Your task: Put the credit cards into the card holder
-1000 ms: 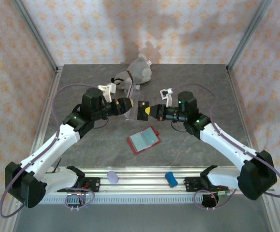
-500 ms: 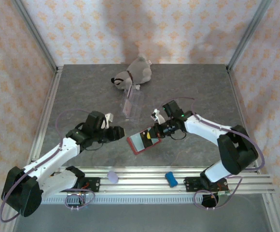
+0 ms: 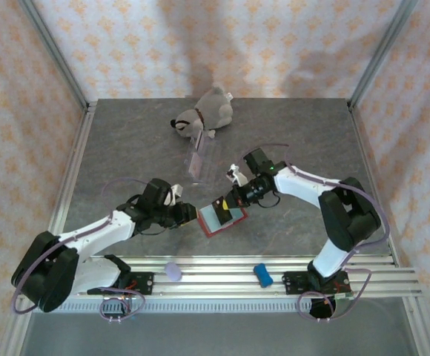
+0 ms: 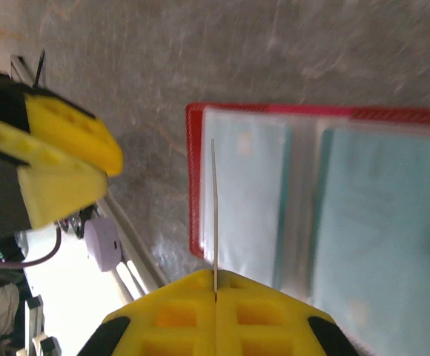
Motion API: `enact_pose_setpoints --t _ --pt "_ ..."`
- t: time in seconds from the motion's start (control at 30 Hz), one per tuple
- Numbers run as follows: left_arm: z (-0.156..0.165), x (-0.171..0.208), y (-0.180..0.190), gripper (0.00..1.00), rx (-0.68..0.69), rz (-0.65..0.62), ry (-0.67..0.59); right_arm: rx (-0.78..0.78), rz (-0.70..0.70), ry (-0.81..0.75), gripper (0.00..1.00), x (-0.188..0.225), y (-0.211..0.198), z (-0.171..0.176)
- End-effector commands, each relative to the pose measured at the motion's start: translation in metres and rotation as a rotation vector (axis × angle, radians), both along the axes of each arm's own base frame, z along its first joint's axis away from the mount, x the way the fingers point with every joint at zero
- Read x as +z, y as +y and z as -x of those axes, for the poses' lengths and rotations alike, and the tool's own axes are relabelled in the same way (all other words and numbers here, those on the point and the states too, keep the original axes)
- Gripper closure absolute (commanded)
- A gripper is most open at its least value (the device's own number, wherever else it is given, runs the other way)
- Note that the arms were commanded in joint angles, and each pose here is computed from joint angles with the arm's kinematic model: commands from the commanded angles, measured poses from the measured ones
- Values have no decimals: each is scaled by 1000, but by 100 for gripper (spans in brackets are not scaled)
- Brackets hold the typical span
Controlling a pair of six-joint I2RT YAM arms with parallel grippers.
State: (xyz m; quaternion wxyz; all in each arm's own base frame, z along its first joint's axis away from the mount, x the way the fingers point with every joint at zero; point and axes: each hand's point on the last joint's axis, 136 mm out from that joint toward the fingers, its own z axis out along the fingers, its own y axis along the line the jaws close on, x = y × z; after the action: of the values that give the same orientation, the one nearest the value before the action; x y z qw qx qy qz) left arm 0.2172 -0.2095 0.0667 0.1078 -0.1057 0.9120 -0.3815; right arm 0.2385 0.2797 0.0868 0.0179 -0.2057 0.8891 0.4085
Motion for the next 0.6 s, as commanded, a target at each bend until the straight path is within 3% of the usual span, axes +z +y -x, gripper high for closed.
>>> enact_pose_setpoints --t 0.0,0.37,0.57 --pt "-14 12 -12 70 11 31 -51 10 22 -19 100 -7 -7 -14" --pt "-17 -18 -11 77 45 -27 -12 70 36 63 100 -30 -15 -11" --pt "-23 -29 -12 80 68 -29 -2 77 -24 108 100 -32 -9 -6"
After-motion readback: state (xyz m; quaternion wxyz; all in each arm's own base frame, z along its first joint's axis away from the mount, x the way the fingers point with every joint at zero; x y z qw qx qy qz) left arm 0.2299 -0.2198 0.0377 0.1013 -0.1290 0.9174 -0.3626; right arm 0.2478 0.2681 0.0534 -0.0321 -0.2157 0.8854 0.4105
